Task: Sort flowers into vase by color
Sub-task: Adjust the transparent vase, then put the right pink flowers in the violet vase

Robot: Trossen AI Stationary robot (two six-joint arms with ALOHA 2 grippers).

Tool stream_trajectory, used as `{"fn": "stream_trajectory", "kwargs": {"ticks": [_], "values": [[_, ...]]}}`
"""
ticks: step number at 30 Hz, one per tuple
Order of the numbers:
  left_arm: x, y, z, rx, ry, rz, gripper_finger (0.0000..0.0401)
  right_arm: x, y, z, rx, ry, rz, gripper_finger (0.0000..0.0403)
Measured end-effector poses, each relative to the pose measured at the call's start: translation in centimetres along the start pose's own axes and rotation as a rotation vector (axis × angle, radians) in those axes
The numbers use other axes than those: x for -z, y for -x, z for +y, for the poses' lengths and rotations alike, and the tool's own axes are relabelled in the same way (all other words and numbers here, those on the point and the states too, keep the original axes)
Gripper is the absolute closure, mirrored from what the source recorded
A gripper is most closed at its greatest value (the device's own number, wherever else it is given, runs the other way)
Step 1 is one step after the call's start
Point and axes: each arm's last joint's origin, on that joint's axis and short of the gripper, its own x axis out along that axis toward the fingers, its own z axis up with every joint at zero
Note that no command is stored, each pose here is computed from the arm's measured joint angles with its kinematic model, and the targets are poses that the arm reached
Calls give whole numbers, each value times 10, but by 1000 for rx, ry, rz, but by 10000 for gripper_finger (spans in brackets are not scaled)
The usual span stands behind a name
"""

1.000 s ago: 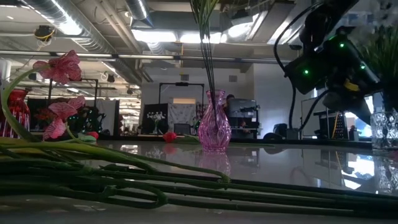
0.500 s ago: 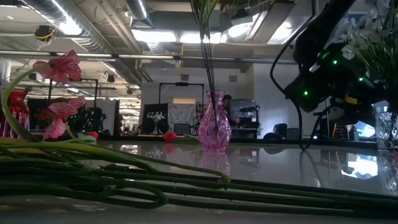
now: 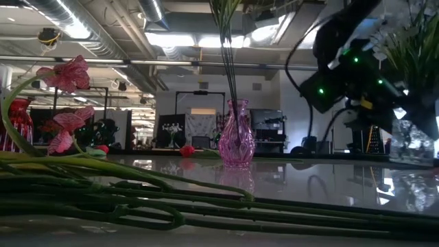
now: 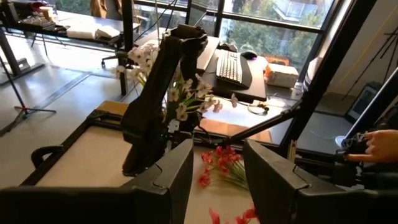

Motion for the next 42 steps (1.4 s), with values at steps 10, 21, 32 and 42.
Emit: {"fn": "stream_trajectory", "kwargs": {"ticks": [10,21,32,42], "values": [[0,15,0,18,-46,16,263,-33,8,24,53,68,66,94],[4,17,-5,34,-68,42,263,-46,13,32,68,78,22,18],[4,17,-4,31,-71,49,263,-52,59,28,61,44,-183,5],[4,17,-4,31,-71,49,263,-30,123,-21,54,-200,-439,15]]}}
